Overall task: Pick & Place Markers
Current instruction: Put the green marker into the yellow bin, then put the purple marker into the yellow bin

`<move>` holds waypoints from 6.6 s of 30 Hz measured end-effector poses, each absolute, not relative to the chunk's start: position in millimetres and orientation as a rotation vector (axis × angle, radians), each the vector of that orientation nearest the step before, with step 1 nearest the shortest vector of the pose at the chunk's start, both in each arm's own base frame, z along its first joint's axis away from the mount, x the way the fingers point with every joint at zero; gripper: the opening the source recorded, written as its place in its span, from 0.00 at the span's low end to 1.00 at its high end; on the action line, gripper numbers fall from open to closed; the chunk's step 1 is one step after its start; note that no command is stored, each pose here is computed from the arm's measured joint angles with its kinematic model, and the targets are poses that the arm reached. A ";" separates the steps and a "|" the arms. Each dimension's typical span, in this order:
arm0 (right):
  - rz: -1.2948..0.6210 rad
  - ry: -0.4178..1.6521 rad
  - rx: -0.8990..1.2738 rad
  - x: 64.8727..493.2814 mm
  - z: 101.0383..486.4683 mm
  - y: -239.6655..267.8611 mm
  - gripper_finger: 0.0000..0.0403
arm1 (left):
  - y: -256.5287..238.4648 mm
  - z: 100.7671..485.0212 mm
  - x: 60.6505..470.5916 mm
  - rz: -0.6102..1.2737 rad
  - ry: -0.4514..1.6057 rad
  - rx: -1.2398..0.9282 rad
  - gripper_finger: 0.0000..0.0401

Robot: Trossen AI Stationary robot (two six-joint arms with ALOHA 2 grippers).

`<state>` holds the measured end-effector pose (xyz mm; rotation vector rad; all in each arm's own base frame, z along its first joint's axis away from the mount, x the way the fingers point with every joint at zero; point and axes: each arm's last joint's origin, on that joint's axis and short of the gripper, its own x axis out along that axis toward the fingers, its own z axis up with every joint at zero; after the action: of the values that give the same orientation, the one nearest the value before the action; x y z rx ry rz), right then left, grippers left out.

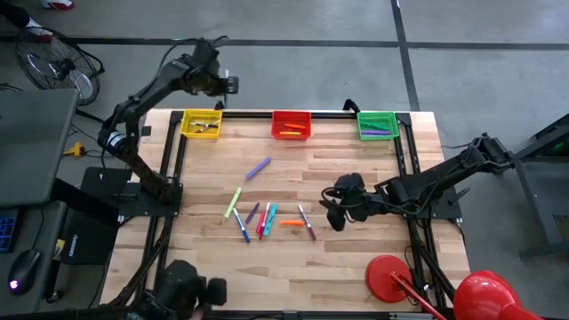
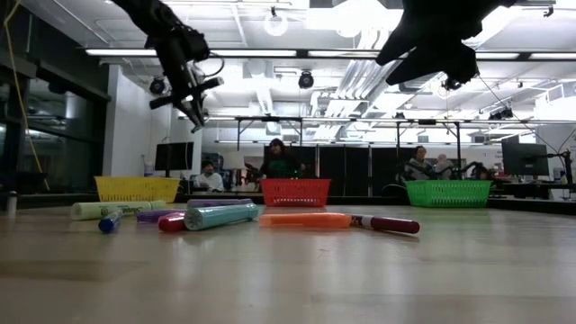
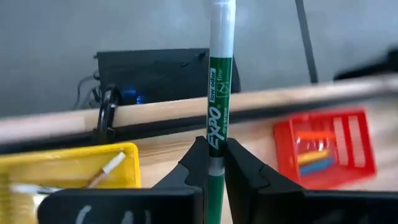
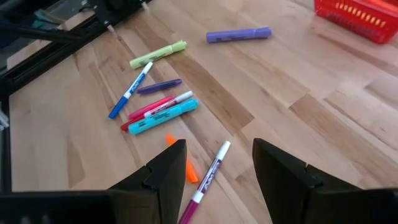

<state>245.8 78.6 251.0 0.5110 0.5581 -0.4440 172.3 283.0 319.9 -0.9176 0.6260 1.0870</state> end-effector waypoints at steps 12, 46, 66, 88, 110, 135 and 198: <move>-0.469 0.549 0.536 245.3 250.6 78.0 0.43 | 246.1 278.0 138.3 1.420 0.230 -1.196 0.06; -0.515 0.510 0.713 245.6 250.8 78.3 0.43 | 220.1 199.3 118.9 1.770 -0.534 -1.857 0.05; -0.512 0.465 0.758 248.0 253.7 78.9 0.43 | 219.9 186.0 117.6 1.900 -0.564 -1.887 0.11; -0.503 0.471 0.761 248.1 253.7 79.2 0.43 | 218.4 185.1 117.9 1.884 -0.471 -1.893 0.13; -0.497 0.476 0.737 248.1 253.7 79.2 0.43 | 224.8 189.7 122.5 1.773 -0.459 -1.858 0.13; -0.493 0.479 0.731 248.1 253.6 79.4 0.43 | 223.9 189.0 120.5 1.813 -0.341 -1.724 0.14; -0.400 0.567 0.648 247.3 251.8 81.5 0.43 | 219.8 210.6 148.2 0.478 0.408 -1.091 0.42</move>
<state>247.3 81.5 251.8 0.6476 0.5672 -0.4003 148.2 219.8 210.6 -1.0911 0.4078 0.4782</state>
